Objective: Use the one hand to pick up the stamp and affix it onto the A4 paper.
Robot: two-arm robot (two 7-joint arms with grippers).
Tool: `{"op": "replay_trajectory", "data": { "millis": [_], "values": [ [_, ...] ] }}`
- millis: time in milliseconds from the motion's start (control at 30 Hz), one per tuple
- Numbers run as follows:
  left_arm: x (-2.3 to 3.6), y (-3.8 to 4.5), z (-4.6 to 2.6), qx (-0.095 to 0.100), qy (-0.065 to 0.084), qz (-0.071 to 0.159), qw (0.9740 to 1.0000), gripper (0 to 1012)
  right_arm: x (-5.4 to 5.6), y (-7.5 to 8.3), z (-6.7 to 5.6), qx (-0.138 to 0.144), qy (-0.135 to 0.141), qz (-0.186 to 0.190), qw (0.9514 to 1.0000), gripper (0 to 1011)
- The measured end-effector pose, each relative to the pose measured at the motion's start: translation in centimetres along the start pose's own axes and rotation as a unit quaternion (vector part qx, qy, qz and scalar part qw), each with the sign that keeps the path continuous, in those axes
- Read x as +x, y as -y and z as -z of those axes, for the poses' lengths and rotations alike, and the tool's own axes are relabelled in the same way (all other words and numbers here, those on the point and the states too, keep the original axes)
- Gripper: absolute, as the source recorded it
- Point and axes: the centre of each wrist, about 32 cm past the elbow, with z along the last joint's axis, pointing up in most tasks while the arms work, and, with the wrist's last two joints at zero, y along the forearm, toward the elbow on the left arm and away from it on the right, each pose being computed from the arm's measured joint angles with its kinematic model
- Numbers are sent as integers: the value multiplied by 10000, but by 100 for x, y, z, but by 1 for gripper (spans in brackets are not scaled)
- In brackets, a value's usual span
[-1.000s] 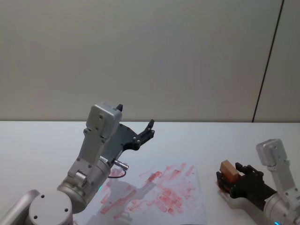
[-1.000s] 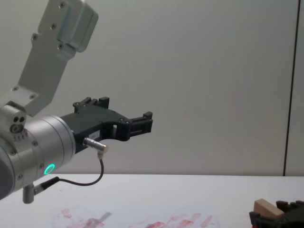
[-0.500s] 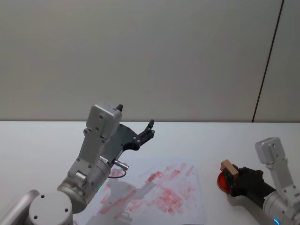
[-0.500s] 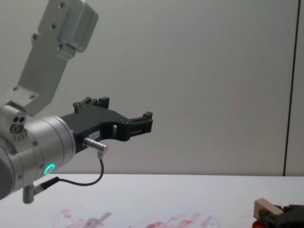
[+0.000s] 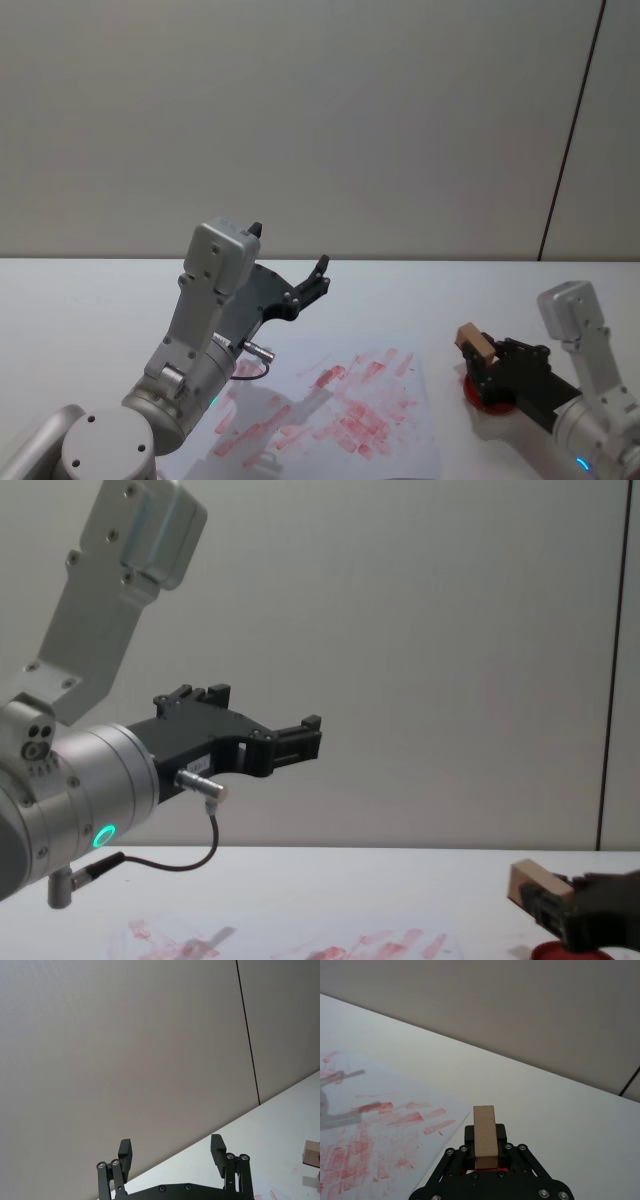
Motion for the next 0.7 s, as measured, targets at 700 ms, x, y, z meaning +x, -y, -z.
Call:
{"op": "replay_trajectory", "data": {
  "millis": [700],
  "values": [
    [0,0,0,0,0,0,10000,1002,-321,-218,-134,130,106,-459,9988,217]
  ]
}}
